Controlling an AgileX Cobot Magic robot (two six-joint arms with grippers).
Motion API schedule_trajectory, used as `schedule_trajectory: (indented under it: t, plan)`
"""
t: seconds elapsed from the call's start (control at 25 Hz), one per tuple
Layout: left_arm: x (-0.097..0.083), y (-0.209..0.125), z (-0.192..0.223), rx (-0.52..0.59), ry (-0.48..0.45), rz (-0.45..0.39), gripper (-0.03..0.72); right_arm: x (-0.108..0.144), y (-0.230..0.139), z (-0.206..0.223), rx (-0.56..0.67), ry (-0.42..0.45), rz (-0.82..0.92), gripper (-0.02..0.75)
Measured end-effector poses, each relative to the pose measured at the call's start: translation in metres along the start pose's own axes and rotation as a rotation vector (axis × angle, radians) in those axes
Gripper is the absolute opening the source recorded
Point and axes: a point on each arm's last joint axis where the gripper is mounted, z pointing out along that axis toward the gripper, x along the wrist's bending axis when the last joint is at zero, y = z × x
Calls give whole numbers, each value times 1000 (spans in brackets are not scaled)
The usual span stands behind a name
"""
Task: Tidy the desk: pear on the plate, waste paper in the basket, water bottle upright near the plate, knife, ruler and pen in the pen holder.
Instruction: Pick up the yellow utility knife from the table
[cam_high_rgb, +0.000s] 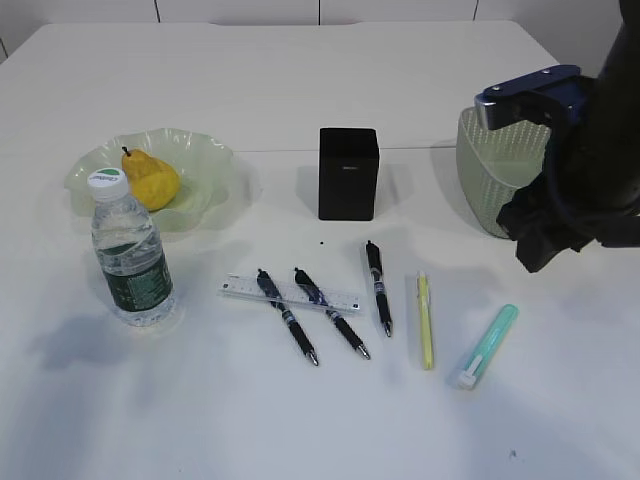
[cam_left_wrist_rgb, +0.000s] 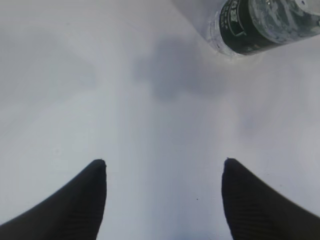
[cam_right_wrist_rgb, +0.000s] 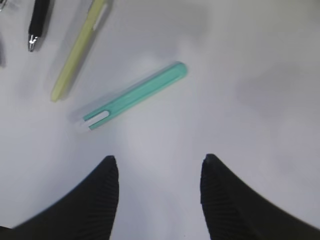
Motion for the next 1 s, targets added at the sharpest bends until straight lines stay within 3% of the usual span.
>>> schedule_trajectory:
  t: [0.24, 0.52, 0.8, 1.0]
  plan:
    - [0, 0, 0, -4, 0, 0, 510, 21, 8, -2, -74, 13, -112, 393]
    - [-1, 1, 0, -6, -9, -7, 502, 24, 9, -2, -82, 21, -115, 393]
    - [-3, 1, 0, -7, -28, -23, 494, 24, 9, 0, -71, 27, 20, 393]
    - [-4, 1, 0, -11, -40, -32, 479, 28, 15, 18, 23, 48, 131, 393]
